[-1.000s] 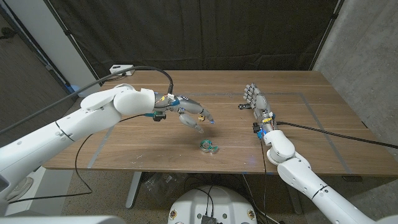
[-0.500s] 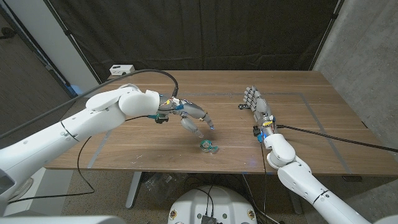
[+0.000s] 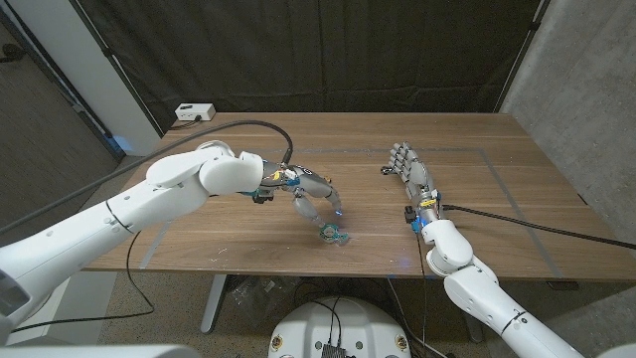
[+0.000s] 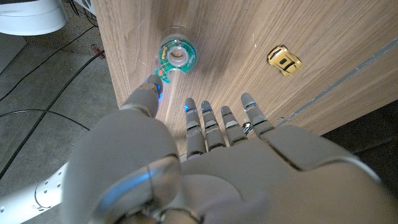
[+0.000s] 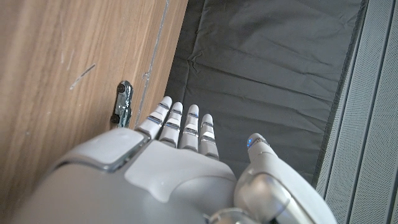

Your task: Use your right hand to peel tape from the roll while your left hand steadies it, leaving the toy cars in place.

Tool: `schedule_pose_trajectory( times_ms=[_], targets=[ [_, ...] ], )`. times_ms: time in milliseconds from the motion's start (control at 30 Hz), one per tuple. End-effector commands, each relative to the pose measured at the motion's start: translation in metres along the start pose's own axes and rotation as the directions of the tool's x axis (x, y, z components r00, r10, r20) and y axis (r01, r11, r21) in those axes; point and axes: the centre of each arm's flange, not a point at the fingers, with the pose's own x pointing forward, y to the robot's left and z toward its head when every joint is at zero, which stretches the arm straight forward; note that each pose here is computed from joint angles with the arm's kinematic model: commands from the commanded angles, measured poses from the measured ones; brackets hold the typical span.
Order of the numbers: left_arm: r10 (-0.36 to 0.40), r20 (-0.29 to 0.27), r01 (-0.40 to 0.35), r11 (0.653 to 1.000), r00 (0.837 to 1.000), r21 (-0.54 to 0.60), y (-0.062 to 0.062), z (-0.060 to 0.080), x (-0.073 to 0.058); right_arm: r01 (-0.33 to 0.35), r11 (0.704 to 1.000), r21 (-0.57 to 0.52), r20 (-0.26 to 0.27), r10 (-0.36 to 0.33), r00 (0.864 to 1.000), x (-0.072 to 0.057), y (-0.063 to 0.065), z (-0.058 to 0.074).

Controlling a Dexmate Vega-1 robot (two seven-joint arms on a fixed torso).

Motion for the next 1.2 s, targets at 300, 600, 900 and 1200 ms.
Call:
schedule_pose_trajectory(
  times_ms=[300,600,900,1200],
  targets=[
    [-0.025,-0.024,0.027,0.996,0.999,0.088,-0.010,0.010,0.014,-0.002,1.000,0.025,-0.006,0.002,1.000,-0.004,0.004,-0.020],
    [-0.039,-0.018,0.041,0.993,0.999,0.107,-0.012,0.016,0.015,0.007,0.999,0.037,-0.001,-0.006,1.000,-0.012,0.005,-0.029],
    [-0.039,-0.029,0.043,0.990,0.999,0.136,-0.015,0.024,0.015,0.011,0.999,0.038,0.008,-0.011,1.000,-0.019,0.007,-0.033],
    [-0.042,-0.057,0.051,0.986,0.997,0.162,-0.019,0.029,0.016,0.018,0.999,0.050,0.014,-0.019,1.000,-0.027,0.008,-0.040]
  ],
)
